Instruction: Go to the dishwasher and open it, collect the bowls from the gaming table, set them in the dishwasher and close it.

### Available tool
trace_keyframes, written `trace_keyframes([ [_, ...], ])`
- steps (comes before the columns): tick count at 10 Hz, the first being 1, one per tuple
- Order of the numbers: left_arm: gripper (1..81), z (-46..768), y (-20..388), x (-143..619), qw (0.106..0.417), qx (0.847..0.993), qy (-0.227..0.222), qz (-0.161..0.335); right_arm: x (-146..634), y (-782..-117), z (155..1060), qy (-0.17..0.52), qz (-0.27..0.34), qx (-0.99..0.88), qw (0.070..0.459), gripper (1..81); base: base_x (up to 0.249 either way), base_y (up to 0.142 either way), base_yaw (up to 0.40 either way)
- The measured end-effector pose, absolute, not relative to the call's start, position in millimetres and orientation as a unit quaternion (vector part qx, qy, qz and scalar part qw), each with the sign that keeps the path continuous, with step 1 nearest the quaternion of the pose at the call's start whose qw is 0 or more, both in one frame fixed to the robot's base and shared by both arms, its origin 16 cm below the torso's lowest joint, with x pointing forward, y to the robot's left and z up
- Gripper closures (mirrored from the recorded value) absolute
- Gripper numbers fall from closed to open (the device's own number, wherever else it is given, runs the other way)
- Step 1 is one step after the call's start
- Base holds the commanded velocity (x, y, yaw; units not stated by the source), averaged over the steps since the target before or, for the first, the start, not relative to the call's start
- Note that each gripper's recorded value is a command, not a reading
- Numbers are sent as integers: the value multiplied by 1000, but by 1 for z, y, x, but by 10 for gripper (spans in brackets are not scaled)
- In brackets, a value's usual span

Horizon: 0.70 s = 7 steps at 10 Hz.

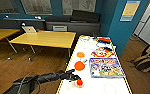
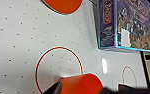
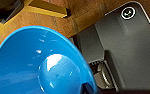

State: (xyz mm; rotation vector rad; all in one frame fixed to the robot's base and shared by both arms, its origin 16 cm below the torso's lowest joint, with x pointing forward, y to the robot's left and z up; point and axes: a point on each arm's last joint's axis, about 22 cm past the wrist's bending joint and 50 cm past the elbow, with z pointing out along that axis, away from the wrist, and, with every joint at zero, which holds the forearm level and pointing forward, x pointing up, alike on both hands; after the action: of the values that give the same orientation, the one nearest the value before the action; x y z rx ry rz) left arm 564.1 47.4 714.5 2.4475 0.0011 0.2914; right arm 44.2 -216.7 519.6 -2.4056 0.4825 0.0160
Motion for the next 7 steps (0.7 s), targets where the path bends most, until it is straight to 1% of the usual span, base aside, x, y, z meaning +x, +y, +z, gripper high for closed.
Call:
trace_keyframes([
  [7,10,712,48,563,330,937,0,112,44,-215,520,185,6,-923,338,811,0,0,0],
])
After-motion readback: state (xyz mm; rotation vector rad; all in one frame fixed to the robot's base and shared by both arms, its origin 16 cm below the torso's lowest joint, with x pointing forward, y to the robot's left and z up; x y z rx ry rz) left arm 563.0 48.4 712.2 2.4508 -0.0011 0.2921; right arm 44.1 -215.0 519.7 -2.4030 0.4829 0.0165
